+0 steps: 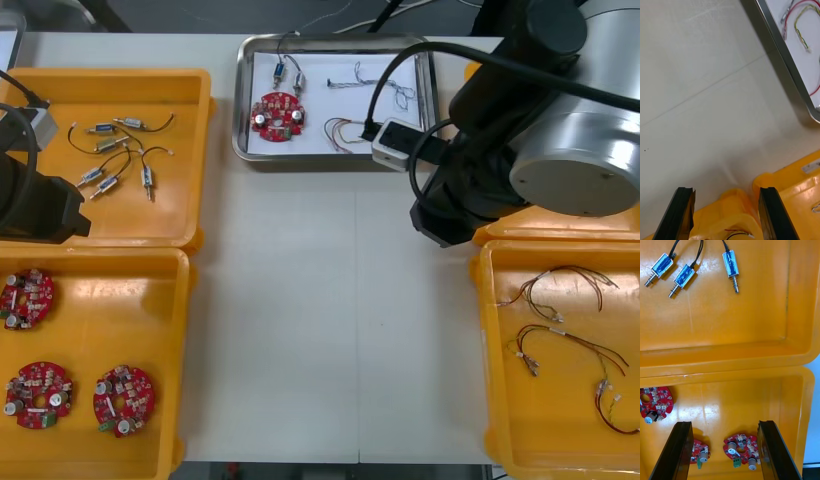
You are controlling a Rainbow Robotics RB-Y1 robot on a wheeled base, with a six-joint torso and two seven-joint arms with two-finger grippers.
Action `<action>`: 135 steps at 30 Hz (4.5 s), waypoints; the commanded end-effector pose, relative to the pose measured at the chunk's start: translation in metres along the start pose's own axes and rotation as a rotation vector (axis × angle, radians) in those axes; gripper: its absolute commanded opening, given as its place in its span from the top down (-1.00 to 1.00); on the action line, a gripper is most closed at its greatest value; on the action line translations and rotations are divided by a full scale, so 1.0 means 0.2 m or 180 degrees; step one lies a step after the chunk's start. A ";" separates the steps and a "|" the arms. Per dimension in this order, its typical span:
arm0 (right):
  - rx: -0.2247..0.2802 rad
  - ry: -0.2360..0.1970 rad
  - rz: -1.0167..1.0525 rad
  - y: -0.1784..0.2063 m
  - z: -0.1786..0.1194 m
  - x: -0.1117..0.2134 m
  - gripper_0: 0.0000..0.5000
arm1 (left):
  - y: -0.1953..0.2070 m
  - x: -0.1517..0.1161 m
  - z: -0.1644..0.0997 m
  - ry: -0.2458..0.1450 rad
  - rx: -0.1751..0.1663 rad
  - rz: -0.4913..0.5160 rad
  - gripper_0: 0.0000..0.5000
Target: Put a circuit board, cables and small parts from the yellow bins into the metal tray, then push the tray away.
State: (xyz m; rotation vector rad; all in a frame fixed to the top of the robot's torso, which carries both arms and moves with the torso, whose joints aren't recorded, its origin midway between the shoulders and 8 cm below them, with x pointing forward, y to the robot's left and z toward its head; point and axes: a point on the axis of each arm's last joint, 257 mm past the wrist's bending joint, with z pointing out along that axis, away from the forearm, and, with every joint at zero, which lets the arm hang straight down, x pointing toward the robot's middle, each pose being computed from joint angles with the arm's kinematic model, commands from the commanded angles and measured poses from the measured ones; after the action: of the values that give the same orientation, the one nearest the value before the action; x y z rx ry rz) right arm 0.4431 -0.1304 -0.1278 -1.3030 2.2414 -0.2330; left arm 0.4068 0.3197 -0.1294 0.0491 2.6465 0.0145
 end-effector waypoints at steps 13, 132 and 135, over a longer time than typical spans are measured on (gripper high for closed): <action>-0.0061 0.0143 0.1061 -0.10 -0.25 0.49 -1.00 | -0.01 -0.01 -0.03 -0.0074 0.0008 0.0081 -1.00; 0.0180 0.0593 0.3296 -0.56 -0.29 1.25 -1.00 | -0.01 -0.01 -0.03 -0.0074 0.0008 0.0081 -1.00; 0.0180 0.0593 0.3296 -0.56 -0.29 1.25 -1.00 | -0.01 -0.01 -0.03 -0.0074 0.0008 0.0081 -1.00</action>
State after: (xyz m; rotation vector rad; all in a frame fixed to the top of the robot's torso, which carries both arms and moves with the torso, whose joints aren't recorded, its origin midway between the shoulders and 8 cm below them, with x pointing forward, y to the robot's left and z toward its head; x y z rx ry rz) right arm 0.4002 -0.4073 -0.1293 0.0023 2.7375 -0.0324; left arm 0.4067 0.3195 -0.1294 0.0501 2.6464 0.0148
